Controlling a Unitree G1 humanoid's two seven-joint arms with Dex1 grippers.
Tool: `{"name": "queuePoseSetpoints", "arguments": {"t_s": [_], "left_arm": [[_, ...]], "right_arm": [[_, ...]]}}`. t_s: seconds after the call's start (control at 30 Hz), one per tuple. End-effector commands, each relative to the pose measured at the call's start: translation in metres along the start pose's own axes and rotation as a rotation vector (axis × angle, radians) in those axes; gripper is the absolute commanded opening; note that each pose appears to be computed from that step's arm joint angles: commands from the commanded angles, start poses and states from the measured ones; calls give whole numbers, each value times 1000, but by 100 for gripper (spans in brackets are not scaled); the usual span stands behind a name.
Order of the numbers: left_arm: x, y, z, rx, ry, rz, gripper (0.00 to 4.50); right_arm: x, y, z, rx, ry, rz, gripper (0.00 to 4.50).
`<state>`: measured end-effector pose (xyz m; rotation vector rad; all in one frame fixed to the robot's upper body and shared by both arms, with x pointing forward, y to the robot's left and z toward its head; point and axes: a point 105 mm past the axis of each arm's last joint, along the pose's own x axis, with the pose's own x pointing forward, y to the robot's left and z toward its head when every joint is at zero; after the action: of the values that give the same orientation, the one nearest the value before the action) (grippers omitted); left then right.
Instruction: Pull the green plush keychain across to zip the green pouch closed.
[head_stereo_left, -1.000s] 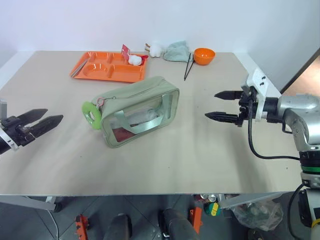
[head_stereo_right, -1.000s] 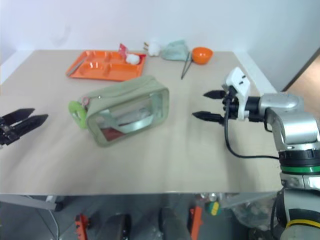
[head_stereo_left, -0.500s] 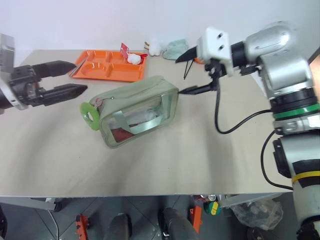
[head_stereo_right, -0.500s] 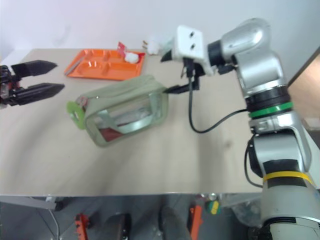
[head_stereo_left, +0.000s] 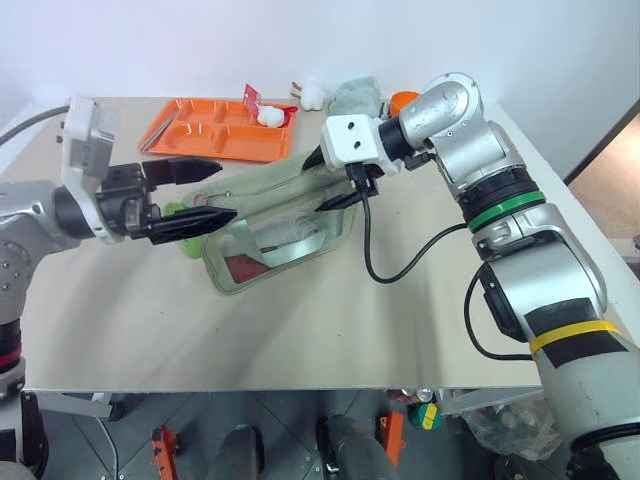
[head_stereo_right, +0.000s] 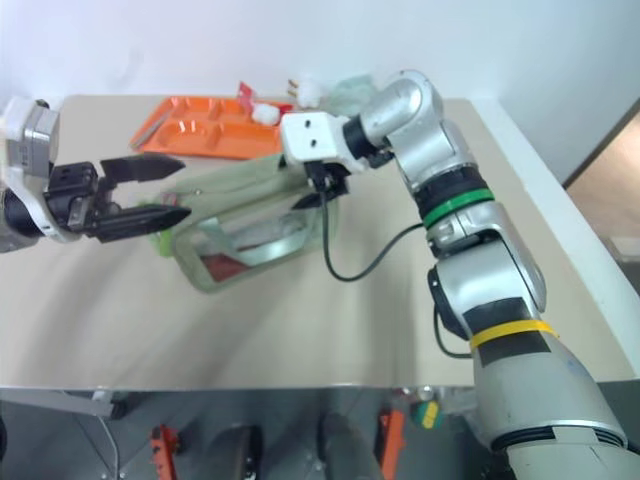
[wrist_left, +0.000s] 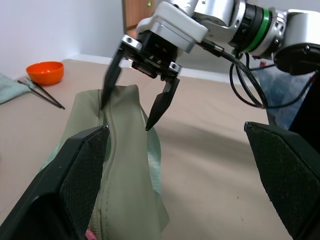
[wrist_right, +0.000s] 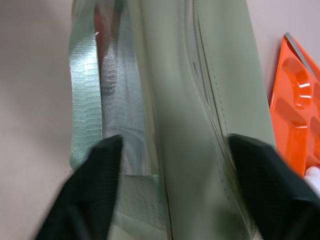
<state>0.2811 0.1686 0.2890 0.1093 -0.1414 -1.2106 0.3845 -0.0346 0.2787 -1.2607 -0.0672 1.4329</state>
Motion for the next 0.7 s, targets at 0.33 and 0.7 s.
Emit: {"name": "queuePoseSetpoints", "arguments": {"t_s": [0.33, 0.7], "left_arm": [[-7, 0, 10, 36, -25, 38, 450], [-17, 6, 13, 45, -59, 105, 450]], "right_arm": [[-6, 1, 3, -30, -8, 21, 2], [-39, -8, -33, 264, 134, -150, 2]]}}
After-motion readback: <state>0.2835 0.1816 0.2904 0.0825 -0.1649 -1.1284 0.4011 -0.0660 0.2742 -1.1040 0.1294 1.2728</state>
